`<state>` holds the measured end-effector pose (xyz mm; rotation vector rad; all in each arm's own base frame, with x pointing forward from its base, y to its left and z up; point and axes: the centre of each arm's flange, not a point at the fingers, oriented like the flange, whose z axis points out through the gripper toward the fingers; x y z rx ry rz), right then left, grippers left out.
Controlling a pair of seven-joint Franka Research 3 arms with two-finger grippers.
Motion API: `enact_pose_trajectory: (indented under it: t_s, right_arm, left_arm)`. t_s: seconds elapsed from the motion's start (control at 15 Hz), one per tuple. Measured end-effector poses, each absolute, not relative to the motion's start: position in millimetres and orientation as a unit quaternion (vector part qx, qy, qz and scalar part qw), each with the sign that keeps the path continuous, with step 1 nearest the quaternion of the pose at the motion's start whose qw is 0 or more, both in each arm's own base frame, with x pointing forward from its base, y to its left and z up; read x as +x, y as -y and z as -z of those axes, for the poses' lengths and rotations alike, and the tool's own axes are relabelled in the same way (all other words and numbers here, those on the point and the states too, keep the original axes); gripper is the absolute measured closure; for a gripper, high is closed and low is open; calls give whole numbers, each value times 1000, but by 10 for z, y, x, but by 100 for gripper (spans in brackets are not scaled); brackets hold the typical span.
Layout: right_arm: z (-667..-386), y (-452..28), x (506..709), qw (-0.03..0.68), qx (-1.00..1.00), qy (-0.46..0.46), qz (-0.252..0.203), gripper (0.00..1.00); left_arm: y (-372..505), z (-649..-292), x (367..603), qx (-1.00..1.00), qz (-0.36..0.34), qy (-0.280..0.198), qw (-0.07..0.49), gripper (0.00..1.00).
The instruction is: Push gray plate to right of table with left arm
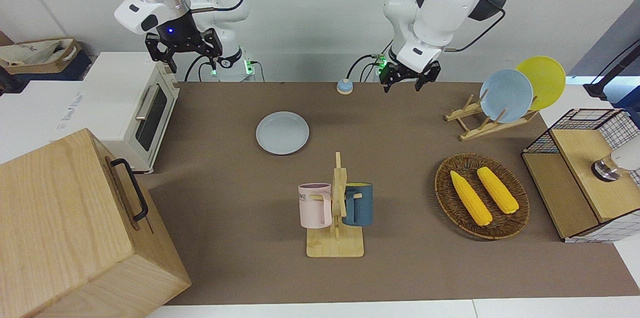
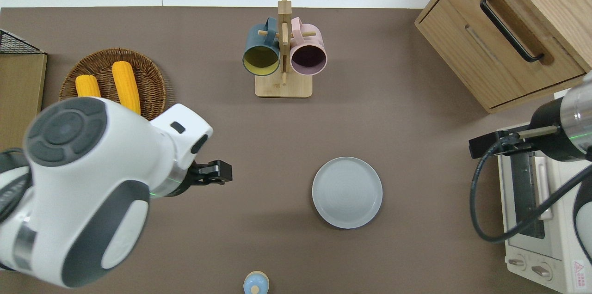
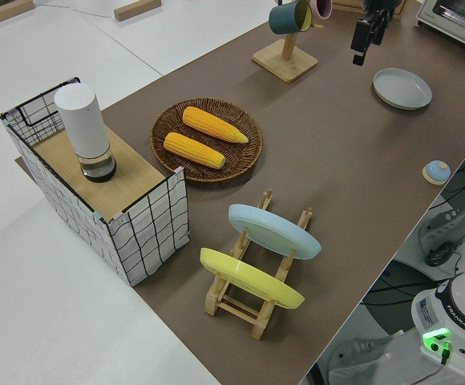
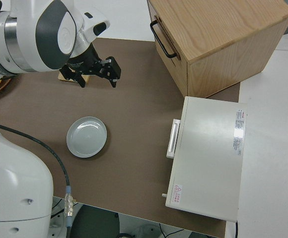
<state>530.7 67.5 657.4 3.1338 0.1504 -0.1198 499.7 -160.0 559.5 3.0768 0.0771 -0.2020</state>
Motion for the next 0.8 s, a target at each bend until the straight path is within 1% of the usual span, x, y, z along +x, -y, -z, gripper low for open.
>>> enact_pose_trajectory:
  t_s: [0.2,0.33,0.53,0.73,0.8]
  right_arm:
    - [-6574,-675,5307,1,998,-48,38,1]
    - [-6574,-675,5307,1,998,-48,38,1]
    - [-6575,-675,5307,1,998,-48,38,1]
    - [-6575,-675,5307,1,998,-48,38,1]
    - [-6574,-675,5307,1,998,-48,38,1]
  left_arm:
    - [1245,-5878,5072,998,57,7,15,0]
    - [994,-6018,5118,998,51,26,17,0]
    - [550,-6143,5174,998,46,49,18,0]
    - [241,-6194,5198,996,42,73,6,0]
    - [183,-6201,5203,996,41,75,5,0]
